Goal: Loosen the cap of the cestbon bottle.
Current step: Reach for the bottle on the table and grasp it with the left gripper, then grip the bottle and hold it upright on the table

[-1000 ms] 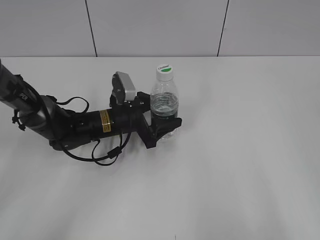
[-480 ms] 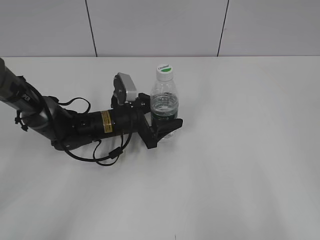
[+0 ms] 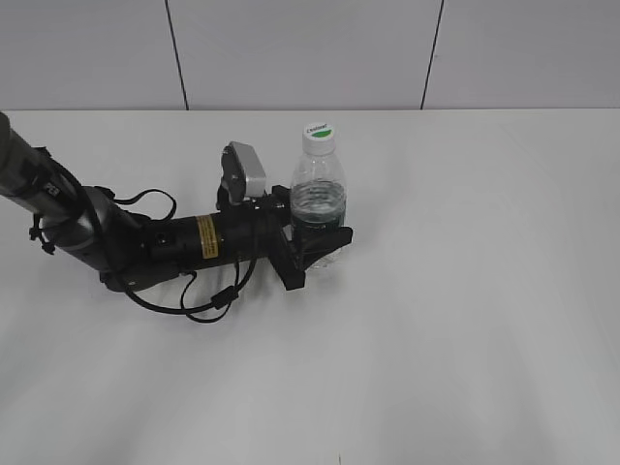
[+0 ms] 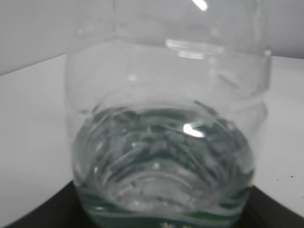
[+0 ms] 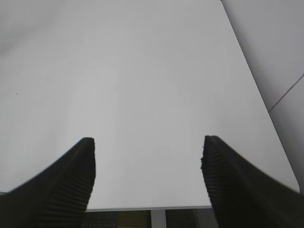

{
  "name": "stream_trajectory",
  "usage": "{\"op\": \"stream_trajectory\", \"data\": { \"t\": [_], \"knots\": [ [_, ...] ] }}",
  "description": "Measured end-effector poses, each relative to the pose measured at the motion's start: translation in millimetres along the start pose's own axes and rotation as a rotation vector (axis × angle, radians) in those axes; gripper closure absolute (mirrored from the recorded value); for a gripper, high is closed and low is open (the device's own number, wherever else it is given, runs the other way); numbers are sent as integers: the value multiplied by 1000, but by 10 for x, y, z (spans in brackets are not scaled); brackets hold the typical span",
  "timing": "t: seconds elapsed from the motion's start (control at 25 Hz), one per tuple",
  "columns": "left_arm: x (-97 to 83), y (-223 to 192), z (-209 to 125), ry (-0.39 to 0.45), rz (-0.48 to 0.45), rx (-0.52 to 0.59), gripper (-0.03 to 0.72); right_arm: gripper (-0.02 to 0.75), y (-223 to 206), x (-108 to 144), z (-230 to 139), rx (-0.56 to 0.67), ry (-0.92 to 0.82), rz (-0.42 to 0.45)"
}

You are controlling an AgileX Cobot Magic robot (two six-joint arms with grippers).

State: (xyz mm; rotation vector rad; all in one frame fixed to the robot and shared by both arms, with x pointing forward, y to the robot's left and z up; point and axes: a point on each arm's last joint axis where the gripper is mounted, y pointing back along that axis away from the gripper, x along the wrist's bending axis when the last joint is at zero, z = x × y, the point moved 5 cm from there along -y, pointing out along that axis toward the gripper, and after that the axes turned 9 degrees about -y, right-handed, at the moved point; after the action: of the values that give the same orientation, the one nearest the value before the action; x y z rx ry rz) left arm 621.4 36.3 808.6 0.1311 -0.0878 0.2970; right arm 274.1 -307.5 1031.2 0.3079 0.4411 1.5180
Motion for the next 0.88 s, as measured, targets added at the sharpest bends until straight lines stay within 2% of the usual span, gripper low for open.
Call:
{"op": "stream_trajectory", "data": {
  "t": [0.4, 0.72, 0.88],
  "knots": [
    [-9, 6, 10, -9, -13, 3, 279, 204, 0, 0, 0, 0, 0, 0],
    [-110, 48, 123, -104, -134, 46, 279, 204, 0, 0, 0, 0, 0, 0],
    [-108, 60, 312, -95, -158, 38, 279, 204, 0, 0, 0, 0, 0, 0]
  ]
}}
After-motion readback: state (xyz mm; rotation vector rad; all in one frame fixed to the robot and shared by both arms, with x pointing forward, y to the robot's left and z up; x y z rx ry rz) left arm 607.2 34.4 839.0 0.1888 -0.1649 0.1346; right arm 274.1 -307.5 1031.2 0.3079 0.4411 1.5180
